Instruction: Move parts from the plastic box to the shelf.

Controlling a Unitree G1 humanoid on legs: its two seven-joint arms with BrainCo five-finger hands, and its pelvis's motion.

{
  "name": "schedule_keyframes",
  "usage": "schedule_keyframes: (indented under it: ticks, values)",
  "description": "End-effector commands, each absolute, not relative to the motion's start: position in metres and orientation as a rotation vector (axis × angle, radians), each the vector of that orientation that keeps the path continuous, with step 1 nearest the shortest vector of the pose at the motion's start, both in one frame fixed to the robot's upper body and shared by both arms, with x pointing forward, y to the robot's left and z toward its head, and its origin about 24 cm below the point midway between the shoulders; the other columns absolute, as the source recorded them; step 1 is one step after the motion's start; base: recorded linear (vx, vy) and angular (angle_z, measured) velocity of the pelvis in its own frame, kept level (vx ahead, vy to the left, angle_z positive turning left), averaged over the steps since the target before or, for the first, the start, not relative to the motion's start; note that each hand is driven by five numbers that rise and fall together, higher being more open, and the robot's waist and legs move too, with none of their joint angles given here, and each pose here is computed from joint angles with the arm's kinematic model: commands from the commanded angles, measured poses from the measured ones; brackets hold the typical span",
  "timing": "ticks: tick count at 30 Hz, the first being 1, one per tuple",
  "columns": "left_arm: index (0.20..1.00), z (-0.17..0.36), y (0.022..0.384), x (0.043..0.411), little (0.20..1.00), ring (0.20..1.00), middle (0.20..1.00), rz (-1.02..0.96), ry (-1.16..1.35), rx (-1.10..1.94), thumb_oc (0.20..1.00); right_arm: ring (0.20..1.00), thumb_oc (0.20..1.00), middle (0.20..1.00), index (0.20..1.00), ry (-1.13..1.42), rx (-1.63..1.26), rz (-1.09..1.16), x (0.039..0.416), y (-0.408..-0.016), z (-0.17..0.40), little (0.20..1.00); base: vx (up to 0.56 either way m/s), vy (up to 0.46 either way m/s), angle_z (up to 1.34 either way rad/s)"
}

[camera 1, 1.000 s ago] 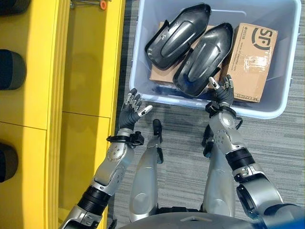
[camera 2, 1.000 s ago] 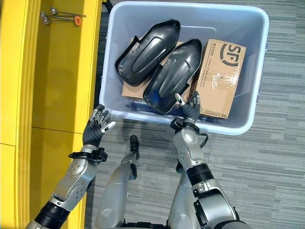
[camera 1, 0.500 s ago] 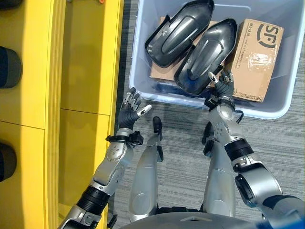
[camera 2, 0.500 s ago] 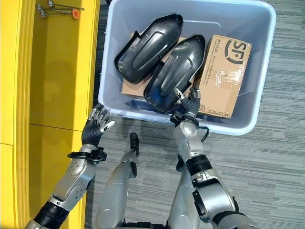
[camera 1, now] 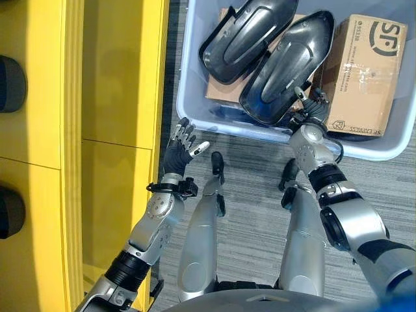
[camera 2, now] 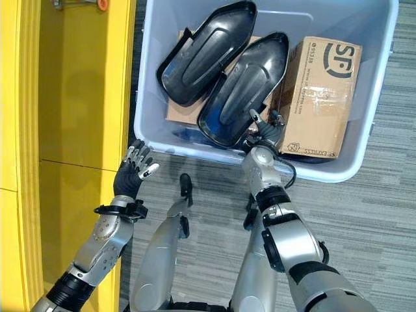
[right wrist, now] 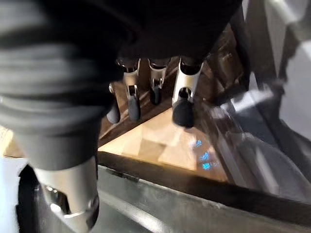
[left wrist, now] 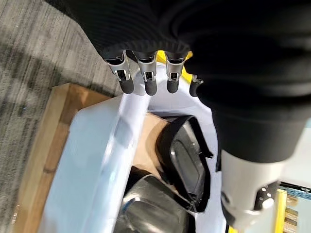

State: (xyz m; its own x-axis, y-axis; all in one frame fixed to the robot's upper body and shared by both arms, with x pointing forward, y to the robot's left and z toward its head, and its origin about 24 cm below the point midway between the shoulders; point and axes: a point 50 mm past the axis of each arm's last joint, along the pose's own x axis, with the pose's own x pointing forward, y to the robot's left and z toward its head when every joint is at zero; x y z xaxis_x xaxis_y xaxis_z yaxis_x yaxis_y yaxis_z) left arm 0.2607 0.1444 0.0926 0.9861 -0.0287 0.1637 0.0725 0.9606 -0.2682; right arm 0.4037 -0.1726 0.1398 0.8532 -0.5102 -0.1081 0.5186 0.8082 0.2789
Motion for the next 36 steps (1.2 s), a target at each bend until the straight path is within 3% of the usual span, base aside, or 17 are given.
schedule_keyframes:
  ticks: [1, 16, 17, 18, 21, 36]
  values:
    - [1.0, 0.131, 0.144, 0.255, 1.0, 1.0, 1.0, -0.109, -0.344, -0.296, 1.0, 1.0, 1.0, 1.0, 1.0, -0.013, 0.229, -0.538, 0.407, -0.179, 0.153, 1.0, 0.0, 0.0, 0.09]
    - [1.0, 0.142, 0.137, 0.259, 1.0, 1.0, 1.0, -0.129, -0.401, -0.297, 1.0, 1.0, 1.0, 1.0, 1.0, 0.031, -0.051, -0.505, 0.413, -0.178, 0.152, 1.0, 0.0, 0.002, 0.06]
    - [1.0, 0.142, 0.136, 0.26, 1.0, 1.0, 1.0, -0.131, -0.4, -0.295, 1.0, 0.485, 0.485, 0.485, 0.485, 0.056, -0.111, -0.486, 0.413, -0.178, 0.148, 0.485, 0.0, 0.017, 0.05]
    - [1.0, 0.142, 0.136, 0.26, 1.0, 1.0, 1.0, -0.13, -0.4, -0.296, 1.0, 0.2, 0.2, 0.2, 0.2, 0.056, -0.112, -0.485, 0.413, -0.178, 0.148, 0.2, -0.01, 0.017, 0.04]
    - [1.0, 0.143, 0.137, 0.26, 1.0, 1.0, 1.0, -0.133, -0.406, -0.294, 1.0, 0.2, 0.2, 0.2, 0.2, 0.064, -0.184, -0.469, 0.413, -0.177, 0.145, 0.2, -0.01, 0.012, 0.05]
    - [1.0, 0.139, 0.146, 0.262, 1.0, 1.0, 1.0, -0.119, -0.383, -0.279, 1.0, 0.2, 0.2, 0.2, 0.2, -0.156, 0.009, -0.397, 0.402, -0.157, 0.17, 0.2, -0.02, 0.001, -0.01]
